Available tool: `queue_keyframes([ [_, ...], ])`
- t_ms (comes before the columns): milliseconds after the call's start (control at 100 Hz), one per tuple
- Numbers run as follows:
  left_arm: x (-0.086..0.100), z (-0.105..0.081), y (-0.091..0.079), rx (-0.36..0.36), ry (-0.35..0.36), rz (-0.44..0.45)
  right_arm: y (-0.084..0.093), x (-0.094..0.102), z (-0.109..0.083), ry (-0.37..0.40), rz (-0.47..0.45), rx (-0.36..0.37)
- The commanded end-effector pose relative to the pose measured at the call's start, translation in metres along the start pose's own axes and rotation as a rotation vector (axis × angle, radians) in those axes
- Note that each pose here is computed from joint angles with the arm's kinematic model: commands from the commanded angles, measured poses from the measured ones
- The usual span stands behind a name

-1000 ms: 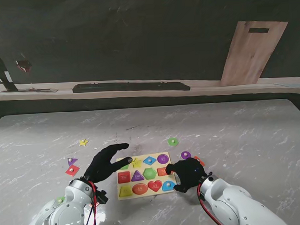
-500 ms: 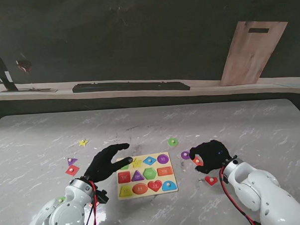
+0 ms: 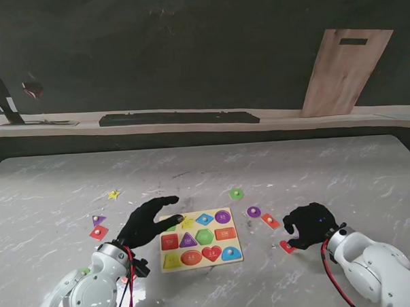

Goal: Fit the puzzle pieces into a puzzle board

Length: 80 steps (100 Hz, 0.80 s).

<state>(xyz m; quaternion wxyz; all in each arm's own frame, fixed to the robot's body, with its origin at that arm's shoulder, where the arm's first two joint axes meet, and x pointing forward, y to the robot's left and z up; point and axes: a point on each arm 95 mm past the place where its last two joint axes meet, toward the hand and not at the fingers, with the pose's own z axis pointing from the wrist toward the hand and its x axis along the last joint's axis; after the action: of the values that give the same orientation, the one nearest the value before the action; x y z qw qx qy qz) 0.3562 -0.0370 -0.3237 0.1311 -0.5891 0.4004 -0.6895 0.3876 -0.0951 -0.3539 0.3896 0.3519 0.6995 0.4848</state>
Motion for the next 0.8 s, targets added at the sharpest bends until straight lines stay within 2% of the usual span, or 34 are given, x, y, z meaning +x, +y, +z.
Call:
queue_keyframes([
  [0, 0.000, 0.000, 0.002, -0.005, -0.004, -0.009, -0.005, 0.001, -0.002, -0.004, 0.004, 0.024],
  [790, 0.001, 0.002, 0.002, -0.011, -0.005, -0.011, -0.018, 0.007, 0.010, 0.018, -0.010, 0.087],
])
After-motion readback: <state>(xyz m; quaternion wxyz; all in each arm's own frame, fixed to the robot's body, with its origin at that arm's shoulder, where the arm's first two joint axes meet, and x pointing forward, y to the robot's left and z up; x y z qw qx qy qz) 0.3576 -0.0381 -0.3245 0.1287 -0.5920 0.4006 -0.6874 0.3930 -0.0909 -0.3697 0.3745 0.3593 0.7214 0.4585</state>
